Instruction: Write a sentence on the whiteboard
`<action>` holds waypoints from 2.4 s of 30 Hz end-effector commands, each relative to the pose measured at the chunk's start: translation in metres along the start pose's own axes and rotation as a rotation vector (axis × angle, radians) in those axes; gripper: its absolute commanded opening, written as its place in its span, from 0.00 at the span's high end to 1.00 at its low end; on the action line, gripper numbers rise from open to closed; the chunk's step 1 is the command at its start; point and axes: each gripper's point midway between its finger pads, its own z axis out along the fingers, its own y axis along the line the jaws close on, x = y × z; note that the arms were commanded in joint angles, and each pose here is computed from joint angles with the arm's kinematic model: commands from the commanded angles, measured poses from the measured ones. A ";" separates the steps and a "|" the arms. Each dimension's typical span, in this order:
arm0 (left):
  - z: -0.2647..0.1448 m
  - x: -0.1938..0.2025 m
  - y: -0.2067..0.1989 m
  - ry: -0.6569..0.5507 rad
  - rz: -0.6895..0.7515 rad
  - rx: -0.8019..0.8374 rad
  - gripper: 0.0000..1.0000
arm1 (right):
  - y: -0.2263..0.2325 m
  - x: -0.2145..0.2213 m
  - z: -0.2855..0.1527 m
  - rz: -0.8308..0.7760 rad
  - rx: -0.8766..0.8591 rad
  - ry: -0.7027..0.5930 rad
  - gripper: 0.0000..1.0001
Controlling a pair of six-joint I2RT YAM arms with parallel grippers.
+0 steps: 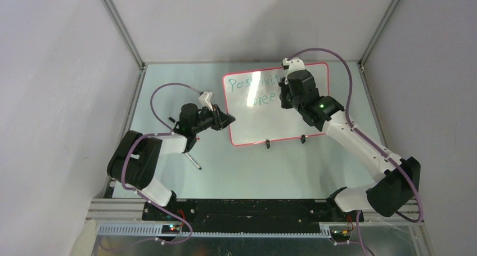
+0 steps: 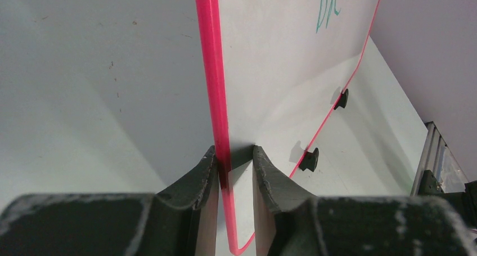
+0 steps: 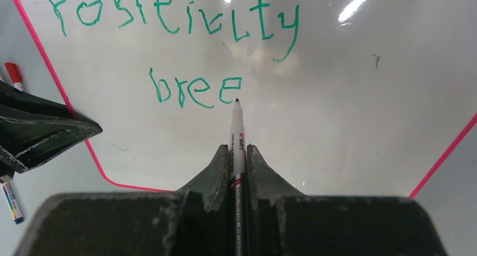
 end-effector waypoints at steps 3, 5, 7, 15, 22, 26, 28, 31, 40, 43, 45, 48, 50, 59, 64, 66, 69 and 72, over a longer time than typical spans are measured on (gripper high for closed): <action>0.002 -0.019 -0.006 -0.053 0.075 0.005 0.77 | -0.013 -0.008 -0.003 0.031 0.027 -0.027 1.00; 0.002 -0.019 -0.007 -0.053 0.076 0.006 0.77 | -0.015 -0.004 0.001 0.030 0.041 -0.021 1.00; 0.002 -0.019 -0.006 -0.053 0.076 0.005 0.77 | -0.018 0.001 0.005 0.027 0.056 -0.011 1.00; 0.002 -0.019 -0.007 -0.052 0.077 0.007 0.77 | -0.018 0.010 0.019 0.021 0.065 0.005 1.00; 0.003 -0.018 -0.007 -0.049 0.076 0.006 0.77 | -0.018 0.008 0.021 0.022 0.068 -0.004 1.00; 0.003 -0.019 -0.007 -0.049 0.078 0.005 0.76 | -0.018 0.006 0.021 0.022 0.066 -0.013 1.00; 0.003 -0.018 -0.006 -0.048 0.076 0.004 0.77 | -0.018 0.005 0.022 0.023 0.066 -0.016 1.00; 0.003 -0.018 -0.007 -0.048 0.078 0.006 0.77 | -0.020 0.005 0.023 0.024 0.074 -0.014 1.00; 0.003 -0.018 -0.007 -0.048 0.079 0.004 0.77 | -0.022 0.006 0.028 0.031 0.077 -0.014 1.00; 0.003 -0.018 -0.007 -0.047 0.078 0.004 0.76 | -0.021 0.007 0.030 0.031 0.072 -0.010 1.00; 0.003 -0.018 -0.007 -0.047 0.078 0.003 0.76 | -0.020 0.007 0.031 0.032 0.067 -0.012 1.00; 0.003 -0.019 -0.007 -0.048 0.080 0.004 0.77 | -0.019 0.005 0.032 0.034 0.063 -0.018 1.00; 0.003 -0.018 -0.008 -0.047 0.081 0.005 0.77 | -0.018 0.004 0.032 0.035 0.061 -0.022 1.00; 0.003 -0.018 -0.007 -0.047 0.081 0.003 0.76 | -0.012 0.005 0.034 0.035 0.027 -0.018 1.00; 0.003 -0.018 -0.008 -0.047 0.083 0.005 0.76 | -0.010 0.009 0.033 0.031 0.014 -0.001 1.00; 0.003 -0.018 -0.008 -0.046 0.083 0.005 0.76 | -0.010 0.011 0.032 0.030 0.011 0.009 1.00; 0.003 -0.019 -0.008 -0.047 0.084 0.005 0.76 | -0.010 0.015 0.032 0.026 0.011 0.025 1.00; 0.003 -0.018 -0.008 -0.046 0.084 0.006 0.77 | -0.010 0.021 0.032 0.022 0.014 0.048 1.00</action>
